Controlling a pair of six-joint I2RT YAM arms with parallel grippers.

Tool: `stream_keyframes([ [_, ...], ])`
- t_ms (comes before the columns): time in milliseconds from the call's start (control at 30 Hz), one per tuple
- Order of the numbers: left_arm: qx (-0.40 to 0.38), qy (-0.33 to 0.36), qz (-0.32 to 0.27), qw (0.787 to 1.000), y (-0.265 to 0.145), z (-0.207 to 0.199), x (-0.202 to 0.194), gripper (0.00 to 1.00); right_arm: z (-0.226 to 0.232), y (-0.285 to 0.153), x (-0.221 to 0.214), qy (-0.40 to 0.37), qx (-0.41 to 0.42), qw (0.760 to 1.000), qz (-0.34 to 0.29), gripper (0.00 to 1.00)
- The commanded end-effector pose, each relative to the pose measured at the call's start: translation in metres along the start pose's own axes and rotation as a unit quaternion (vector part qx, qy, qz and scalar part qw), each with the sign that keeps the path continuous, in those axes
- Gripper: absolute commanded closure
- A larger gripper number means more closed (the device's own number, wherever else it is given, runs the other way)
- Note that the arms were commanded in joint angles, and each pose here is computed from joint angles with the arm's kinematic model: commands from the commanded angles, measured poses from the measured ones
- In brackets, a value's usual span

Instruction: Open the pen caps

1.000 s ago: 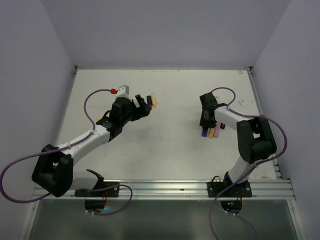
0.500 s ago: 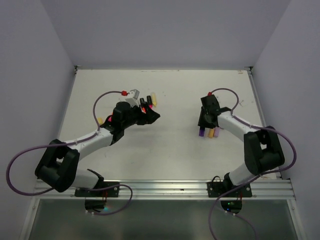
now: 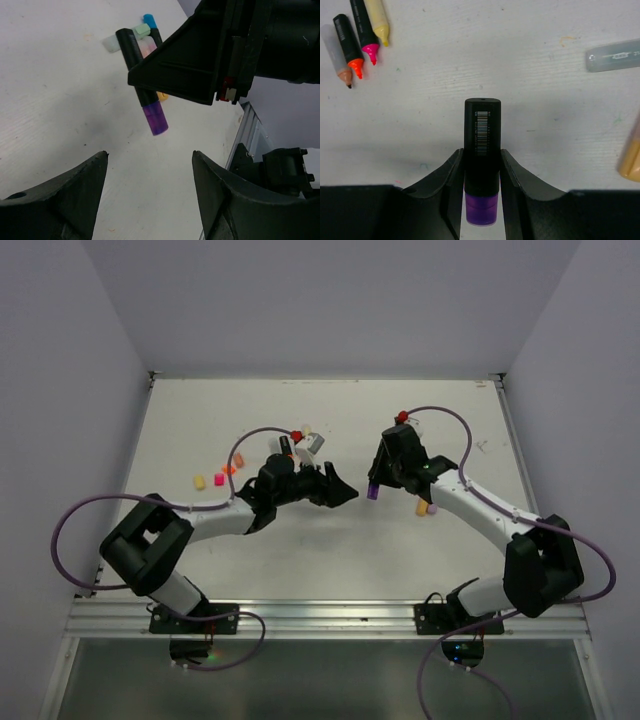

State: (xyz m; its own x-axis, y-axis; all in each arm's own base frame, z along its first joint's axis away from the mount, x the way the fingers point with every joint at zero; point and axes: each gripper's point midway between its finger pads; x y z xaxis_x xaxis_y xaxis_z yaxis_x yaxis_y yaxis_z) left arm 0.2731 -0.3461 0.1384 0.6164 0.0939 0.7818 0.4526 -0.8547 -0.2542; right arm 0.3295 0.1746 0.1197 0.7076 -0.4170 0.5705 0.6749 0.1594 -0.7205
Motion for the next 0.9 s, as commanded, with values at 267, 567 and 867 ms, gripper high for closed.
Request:
stream_keyframes([
  [267, -0.049, -0.011, -0.002, 0.999, 0.039, -0.029, 0.001, 0.33, 0.048, -0.011, 0.017, 0.032, 0.057, 0.997, -0.038, 1.00],
  [567, -0.052, -0.015, 0.002, 0.999, 0.047, -0.032, -0.003, 0.37, 0.055, -0.016, 0.015, 0.038, 0.074, 0.996, -0.034, 1.00],
  [867, -0.044, -0.015, -0.003, 0.999, 0.050, -0.029, 0.001, 0.44, 0.061, -0.019, 0.011, 0.041, 0.085, 0.995, -0.032, 1.00],
])
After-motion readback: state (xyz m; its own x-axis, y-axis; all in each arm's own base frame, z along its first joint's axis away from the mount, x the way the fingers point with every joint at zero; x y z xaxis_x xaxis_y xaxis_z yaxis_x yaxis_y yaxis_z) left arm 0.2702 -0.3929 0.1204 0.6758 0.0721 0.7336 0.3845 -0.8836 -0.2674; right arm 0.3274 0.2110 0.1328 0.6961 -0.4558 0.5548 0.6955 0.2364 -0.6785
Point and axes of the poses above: each gripper's point midway between its finger pads, its own y axis out along the fingers, its own z axis along the line the jaws close on, x = y × z, and after that the axes turned 7 degrees about y, right-handed
